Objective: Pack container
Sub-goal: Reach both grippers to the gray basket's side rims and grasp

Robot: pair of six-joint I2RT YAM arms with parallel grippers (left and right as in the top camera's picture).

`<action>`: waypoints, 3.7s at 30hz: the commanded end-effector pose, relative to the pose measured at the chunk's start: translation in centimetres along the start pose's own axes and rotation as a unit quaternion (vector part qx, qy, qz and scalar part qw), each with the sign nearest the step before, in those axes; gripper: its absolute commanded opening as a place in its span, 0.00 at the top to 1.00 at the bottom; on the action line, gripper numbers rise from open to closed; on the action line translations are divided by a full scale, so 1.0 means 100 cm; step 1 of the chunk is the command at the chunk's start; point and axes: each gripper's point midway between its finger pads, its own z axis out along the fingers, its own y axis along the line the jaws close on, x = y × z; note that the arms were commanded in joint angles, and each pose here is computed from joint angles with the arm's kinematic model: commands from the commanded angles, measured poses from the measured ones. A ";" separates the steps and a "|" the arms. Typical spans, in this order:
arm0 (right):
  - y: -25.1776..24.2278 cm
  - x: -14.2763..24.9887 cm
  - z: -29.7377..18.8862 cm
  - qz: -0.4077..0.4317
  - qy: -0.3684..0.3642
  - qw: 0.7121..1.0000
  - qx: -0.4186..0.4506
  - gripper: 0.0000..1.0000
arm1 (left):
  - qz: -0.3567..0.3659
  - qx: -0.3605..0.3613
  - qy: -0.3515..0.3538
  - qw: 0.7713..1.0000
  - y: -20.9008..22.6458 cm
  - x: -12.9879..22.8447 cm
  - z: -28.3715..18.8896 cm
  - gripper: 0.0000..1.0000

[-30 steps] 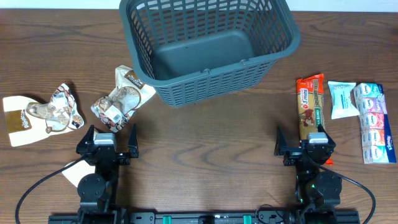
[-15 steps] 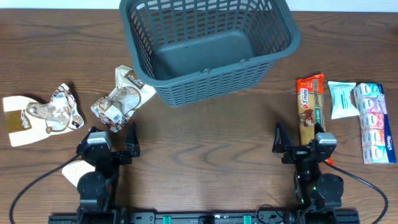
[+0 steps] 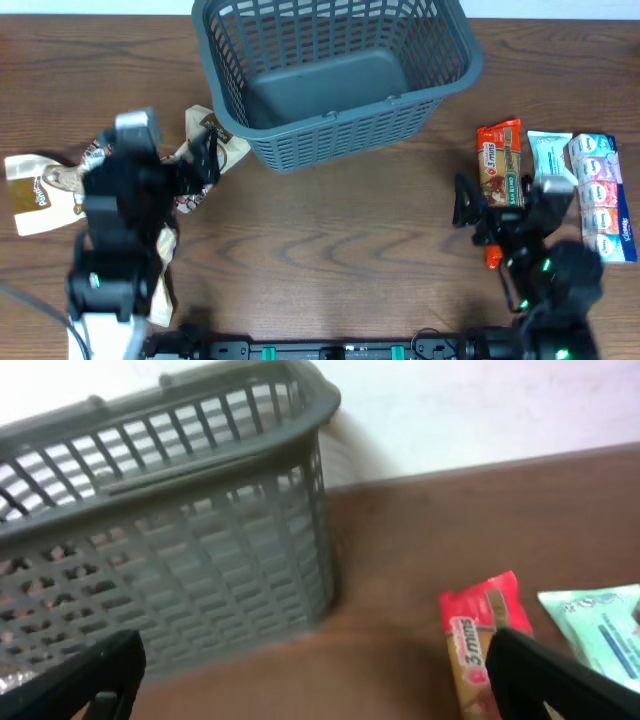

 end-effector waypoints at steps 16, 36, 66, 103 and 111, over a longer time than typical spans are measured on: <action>0.030 -0.103 0.031 -0.114 0.150 0.981 -0.037 0.23 | 0.101 0.048 0.126 0.986 -0.050 -0.098 -0.024 0.02; -0.015 -0.094 0.049 -0.019 0.172 0.981 0.090 0.99 | 0.002 0.061 0.132 0.989 -0.060 -0.102 0.026 0.94; -0.041 -0.016 0.117 0.012 0.315 0.942 0.115 0.99 | 0.064 0.042 0.267 0.961 -0.088 -0.019 0.081 0.94; 0.011 -0.148 0.070 -0.102 0.115 0.988 0.029 0.99 | 0.162 0.058 0.169 0.970 -0.098 -0.064 -0.032 0.91; 0.049 -0.158 0.084 -0.142 0.099 0.985 -0.027 0.99 | 0.124 0.036 0.286 0.950 -0.093 -0.006 -0.048 0.94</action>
